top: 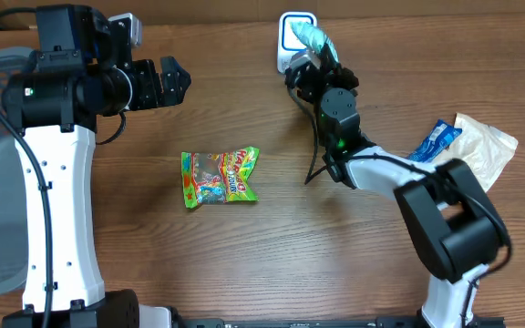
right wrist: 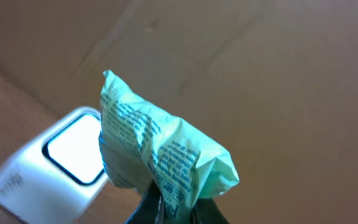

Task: Scan the item barcode
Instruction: 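Raise the mint-green packet to the white scanner, then hold the mint-green packet against the scanner face with the right gripper, then carry the packet right and release it beside the blue bar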

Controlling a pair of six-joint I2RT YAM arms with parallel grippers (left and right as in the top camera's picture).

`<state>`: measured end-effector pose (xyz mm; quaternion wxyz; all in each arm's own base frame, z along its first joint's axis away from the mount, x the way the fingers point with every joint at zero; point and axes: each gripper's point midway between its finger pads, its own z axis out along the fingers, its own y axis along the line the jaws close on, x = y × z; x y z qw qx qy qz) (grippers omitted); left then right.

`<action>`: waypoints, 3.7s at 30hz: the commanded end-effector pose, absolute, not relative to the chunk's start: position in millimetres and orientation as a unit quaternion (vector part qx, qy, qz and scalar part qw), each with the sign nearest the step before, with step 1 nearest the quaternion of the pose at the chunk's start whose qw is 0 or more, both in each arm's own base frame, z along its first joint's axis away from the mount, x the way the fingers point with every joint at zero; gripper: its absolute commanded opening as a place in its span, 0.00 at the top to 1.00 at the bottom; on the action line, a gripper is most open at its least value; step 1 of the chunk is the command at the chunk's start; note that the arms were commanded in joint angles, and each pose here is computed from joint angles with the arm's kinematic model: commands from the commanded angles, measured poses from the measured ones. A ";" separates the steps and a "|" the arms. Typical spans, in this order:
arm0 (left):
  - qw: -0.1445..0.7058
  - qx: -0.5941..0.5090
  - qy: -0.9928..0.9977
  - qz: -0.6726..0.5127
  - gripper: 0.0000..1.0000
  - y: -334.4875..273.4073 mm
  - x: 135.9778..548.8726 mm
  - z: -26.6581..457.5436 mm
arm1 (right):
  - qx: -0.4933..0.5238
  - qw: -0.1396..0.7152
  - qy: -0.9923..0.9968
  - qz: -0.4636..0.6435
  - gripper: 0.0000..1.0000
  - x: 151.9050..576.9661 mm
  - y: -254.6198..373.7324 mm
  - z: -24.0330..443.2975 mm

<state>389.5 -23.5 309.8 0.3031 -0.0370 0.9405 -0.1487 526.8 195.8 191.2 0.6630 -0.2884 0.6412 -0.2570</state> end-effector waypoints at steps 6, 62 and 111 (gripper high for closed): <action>0.303 -0.040 0.940 -0.152 0.00 -26.1 390.0 310.2 | -0.337 0.695 0.555 -0.309 0.96 560.8 189.0 224.2; 0.303 -0.040 0.940 -0.152 0.00 -26.1 390.0 310.2 | -0.550 0.574 0.425 -0.433 0.96 621.3 202.8 188.0; 0.303 -0.040 0.940 -0.152 0.00 -26.1 390.0 310.2 | 0.322 0.115 0.938 0.065 0.79 397.9 -49.1 81.2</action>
